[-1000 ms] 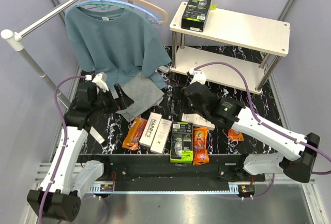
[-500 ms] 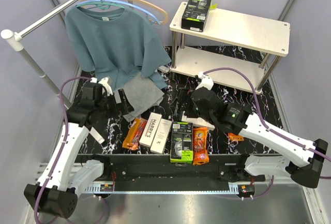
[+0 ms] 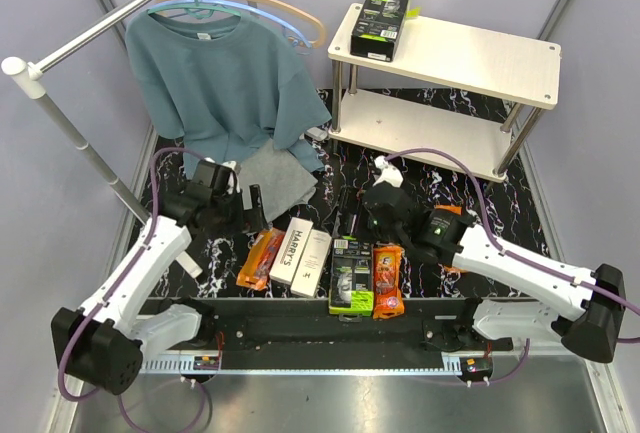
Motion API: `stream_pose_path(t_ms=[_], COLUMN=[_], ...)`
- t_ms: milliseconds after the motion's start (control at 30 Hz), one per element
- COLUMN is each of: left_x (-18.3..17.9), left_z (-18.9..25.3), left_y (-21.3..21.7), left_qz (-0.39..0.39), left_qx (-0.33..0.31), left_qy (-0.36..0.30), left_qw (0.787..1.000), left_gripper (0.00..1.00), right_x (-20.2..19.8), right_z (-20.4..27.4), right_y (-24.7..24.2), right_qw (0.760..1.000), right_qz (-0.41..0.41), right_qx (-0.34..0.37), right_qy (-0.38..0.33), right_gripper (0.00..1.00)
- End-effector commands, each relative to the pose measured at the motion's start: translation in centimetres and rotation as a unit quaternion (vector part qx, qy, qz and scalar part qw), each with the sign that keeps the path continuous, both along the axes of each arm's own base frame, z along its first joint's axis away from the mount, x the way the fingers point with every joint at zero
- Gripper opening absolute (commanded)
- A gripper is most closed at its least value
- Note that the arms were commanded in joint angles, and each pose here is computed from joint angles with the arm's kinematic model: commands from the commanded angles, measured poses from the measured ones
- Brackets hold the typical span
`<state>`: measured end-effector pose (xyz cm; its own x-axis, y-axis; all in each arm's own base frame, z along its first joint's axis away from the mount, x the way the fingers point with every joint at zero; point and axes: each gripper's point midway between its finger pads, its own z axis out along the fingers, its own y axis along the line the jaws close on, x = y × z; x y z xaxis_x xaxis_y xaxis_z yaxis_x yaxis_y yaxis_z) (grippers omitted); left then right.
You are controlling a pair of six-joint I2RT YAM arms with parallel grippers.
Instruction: Place and organize the shaving razors onto the shelf
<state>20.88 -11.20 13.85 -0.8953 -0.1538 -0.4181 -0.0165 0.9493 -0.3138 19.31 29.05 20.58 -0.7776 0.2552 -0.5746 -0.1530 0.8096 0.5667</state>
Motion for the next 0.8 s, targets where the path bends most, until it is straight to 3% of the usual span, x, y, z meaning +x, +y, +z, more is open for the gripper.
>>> stream_pose_path(t_ms=[0, 367, 500, 767], left_x=[-0.4, -1.0, -1.2, -1.4], left_z=[-1.0, -1.5, -2.4, -1.1], left_y=[-0.4, -2.7, -1.5, -5.5], left_qz=[0.002, -0.033, -0.013, -0.057], left_qx=[0.018, 0.041, 0.077, 0.041], left_qy=[0.009, 0.019, 0.032, 0.013], left_qw=[1.0, 0.998, 0.996, 0.997], left_gripper=[0.99, 0.99, 0.95, 0.94], right_x=[-0.2, -0.5, -0.6, -0.6], right_z=[0.7, -1.2, -1.8, -3.2], right_y=[1.4, 2.0, 2.0, 1.5], right_qw=[0.999, 0.999, 0.998, 0.998], right_qz=[0.004, 0.003, -0.003, -0.02], right_qx=[0.038, 0.032, 0.033, 0.019], right_qy=[0.008, 0.038, 0.046, 0.062], right_gripper=[1.0, 1.0, 1.0, 1.0])
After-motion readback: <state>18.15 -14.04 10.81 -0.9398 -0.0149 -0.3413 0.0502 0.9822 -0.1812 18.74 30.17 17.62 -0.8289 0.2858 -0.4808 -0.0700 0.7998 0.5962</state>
